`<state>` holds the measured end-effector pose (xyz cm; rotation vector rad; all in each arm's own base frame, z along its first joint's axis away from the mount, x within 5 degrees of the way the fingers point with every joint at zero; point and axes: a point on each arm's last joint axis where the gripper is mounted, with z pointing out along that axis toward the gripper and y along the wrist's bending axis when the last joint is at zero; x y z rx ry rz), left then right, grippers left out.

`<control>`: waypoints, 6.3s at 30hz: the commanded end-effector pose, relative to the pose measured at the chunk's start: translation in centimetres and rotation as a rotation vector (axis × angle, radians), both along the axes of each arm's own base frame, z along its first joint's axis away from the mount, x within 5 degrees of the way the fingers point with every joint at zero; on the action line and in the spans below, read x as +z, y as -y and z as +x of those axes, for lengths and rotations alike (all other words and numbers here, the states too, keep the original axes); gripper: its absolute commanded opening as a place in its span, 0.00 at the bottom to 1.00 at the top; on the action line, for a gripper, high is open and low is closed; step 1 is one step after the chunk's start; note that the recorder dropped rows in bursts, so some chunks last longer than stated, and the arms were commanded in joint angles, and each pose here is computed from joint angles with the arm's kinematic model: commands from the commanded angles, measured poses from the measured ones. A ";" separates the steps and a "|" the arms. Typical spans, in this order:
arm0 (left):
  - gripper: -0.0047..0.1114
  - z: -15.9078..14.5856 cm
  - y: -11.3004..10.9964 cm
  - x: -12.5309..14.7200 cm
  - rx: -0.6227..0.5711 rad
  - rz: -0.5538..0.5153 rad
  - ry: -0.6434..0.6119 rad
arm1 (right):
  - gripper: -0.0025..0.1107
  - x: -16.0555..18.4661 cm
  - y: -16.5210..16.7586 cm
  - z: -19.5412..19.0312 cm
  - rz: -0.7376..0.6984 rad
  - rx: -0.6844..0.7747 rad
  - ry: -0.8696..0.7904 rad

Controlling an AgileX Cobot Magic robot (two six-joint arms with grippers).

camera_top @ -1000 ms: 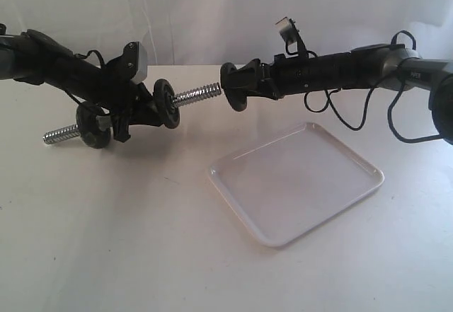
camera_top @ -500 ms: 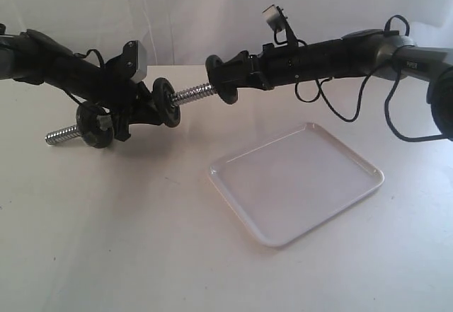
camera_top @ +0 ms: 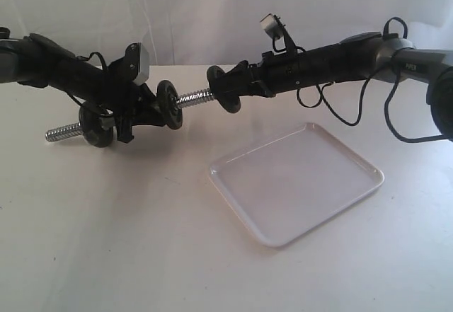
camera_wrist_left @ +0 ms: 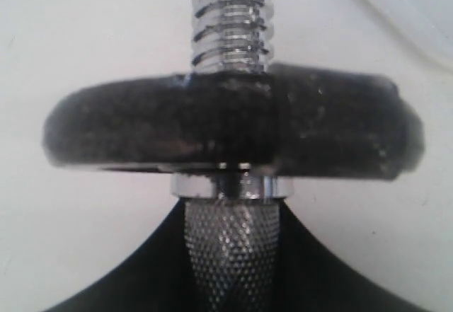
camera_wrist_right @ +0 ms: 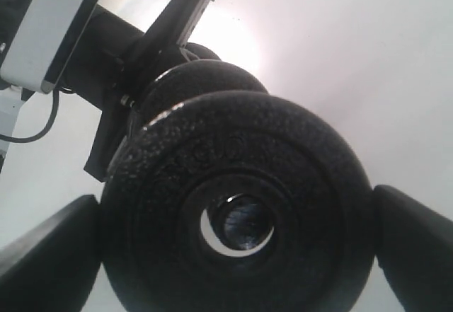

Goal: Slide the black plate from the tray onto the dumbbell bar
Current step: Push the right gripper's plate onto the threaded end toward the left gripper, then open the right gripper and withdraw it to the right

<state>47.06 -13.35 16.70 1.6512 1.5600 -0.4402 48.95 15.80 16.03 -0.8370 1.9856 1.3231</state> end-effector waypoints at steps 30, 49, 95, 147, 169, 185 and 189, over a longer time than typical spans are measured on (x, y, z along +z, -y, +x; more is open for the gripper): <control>0.04 -0.6 1.1 6.5 0.027 -0.268 0.048 | 0.02 -0.4 -0.4 0.3 0.159 -0.025 -0.038; 0.04 -0.6 1.2 6.8 0.027 -0.307 0.039 | 0.02 -1.2 -2.0 0.0 0.187 -0.010 -0.061; 0.04 -1.3 1.8 8.0 -0.045 -0.450 0.019 | 0.02 -1.5 -3.6 -0.6 0.205 -0.030 -0.291; 0.04 -1.4 1.9 7.8 -0.060 -0.422 0.022 | 0.15 -0.9 -6.1 -1.4 0.251 0.029 -0.154; 0.04 -1.3 1.8 7.8 -0.052 -0.422 0.023 | 0.89 -0.6 -4.0 -0.8 0.192 0.019 -0.112; 0.04 -1.3 1.9 7.8 -0.050 -0.430 0.022 | 0.95 0.5 -2.8 -0.9 0.113 0.037 -0.068; 0.04 -1.2 1.8 7.8 -0.043 -0.428 0.025 | 0.88 1.8 -1.9 -1.0 0.044 0.057 -0.017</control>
